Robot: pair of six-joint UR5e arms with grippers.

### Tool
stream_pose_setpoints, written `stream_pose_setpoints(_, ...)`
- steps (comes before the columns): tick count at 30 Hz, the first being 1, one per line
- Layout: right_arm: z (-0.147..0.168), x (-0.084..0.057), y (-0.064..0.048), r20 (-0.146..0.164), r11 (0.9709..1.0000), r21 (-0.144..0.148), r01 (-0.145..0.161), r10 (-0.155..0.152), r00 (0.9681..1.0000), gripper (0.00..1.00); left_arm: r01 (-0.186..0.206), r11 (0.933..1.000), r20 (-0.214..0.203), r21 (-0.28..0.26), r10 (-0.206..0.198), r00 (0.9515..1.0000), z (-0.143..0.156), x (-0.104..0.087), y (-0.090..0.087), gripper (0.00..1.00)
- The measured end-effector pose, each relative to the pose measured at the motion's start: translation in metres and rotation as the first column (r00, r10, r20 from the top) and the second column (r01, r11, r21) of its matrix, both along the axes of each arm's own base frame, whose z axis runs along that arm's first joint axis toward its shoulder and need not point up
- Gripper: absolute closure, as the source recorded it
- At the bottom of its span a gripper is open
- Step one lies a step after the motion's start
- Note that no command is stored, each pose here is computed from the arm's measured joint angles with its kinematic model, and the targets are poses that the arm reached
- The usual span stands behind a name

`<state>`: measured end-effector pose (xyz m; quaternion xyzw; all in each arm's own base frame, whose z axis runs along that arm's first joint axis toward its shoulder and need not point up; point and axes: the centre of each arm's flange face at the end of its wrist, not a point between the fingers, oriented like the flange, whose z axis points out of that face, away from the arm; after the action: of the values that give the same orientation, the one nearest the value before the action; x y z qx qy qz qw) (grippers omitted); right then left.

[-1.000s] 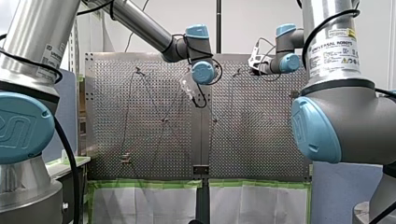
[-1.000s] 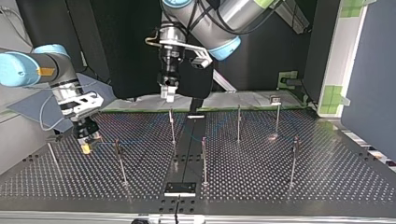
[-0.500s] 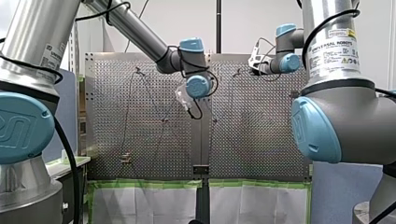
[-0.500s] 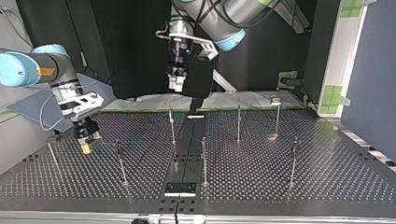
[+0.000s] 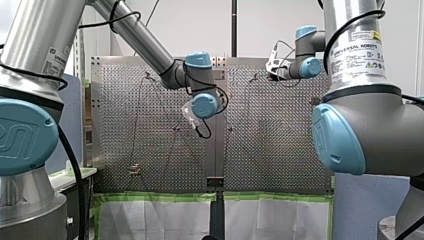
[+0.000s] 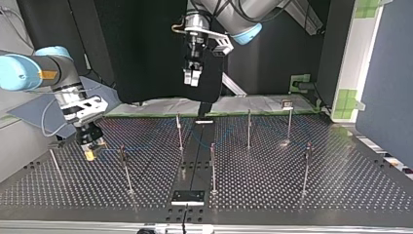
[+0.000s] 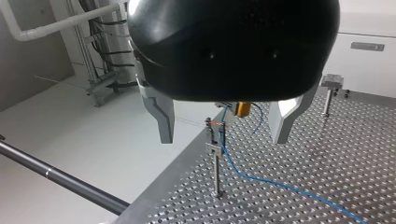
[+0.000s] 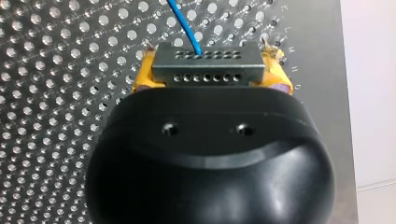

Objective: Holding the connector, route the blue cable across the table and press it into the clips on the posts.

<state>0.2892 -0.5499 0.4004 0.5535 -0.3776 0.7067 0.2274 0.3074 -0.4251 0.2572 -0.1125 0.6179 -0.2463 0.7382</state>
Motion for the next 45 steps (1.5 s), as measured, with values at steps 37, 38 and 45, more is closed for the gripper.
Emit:
stream_pose_setpoints(37, 0.0, 0.0, 0.0, 0.0, 1.0, 0.0, 0.0, 0.0, 1.0, 1.0, 0.009, 0.9902, -0.134, 0.139, 0.01, 0.9909, -0.076, -0.05, 0.052, 0.0)
stream_pose_setpoints(38, 0.0, 0.0, 0.0, 0.0, 1.0, 0.0, 0.0, 0.0, 1.0, 1.0, 0.009, 0.9902, -0.134, 0.139, 0.01, 0.9909, -0.076, -0.05, 0.052, 0.0)
stream_pose_setpoints(45, 0.0, 0.0, 0.0, 0.0, 1.0, 0.0, 0.0, 0.0, 1.0, 1.0, 0.009, 0.9902, -0.134, 0.139, 0.01, 0.9909, -0.076, -0.05, 0.052, 0.0)
